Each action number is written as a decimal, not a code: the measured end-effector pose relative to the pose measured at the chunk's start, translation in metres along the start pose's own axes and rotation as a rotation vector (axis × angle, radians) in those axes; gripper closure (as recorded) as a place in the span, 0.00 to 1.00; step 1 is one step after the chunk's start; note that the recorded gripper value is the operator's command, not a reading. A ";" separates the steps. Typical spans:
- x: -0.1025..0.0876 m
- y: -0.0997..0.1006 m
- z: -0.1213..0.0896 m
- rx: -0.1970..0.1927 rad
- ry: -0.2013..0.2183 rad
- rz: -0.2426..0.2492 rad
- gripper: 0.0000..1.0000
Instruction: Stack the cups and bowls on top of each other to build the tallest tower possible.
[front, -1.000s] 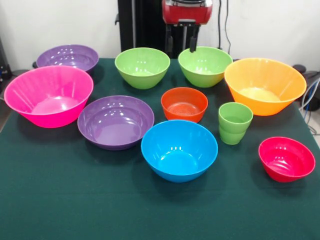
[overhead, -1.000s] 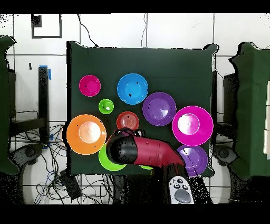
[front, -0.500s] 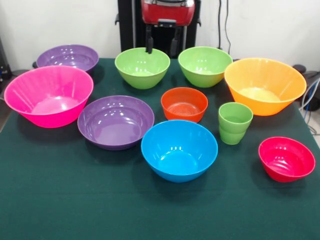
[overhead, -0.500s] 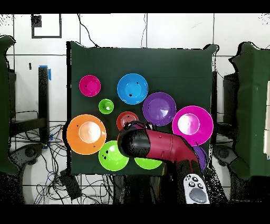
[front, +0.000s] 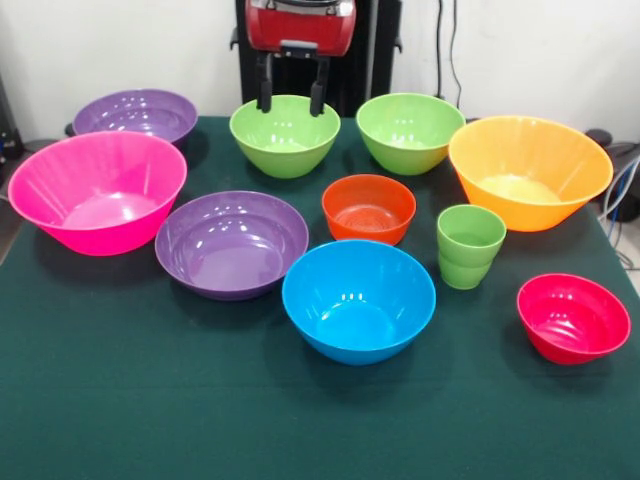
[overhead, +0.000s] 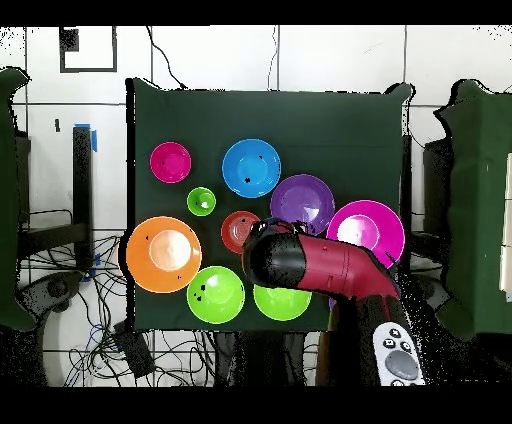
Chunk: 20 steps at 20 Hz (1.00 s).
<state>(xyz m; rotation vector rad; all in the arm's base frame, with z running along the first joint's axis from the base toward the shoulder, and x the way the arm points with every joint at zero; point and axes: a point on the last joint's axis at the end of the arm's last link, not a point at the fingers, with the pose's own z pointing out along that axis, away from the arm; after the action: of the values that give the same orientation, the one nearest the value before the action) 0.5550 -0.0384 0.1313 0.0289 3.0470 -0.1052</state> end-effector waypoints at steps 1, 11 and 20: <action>-0.002 0.000 0.001 -0.001 -0.003 -0.003 0.00; -0.005 0.004 0.002 -0.023 -0.009 -0.012 0.00; 0.052 -0.026 -0.007 -0.028 0.013 -0.007 0.00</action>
<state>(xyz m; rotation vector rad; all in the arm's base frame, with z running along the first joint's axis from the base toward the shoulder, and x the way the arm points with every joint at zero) 0.5019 -0.0631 0.1348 0.0174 3.0614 -0.0636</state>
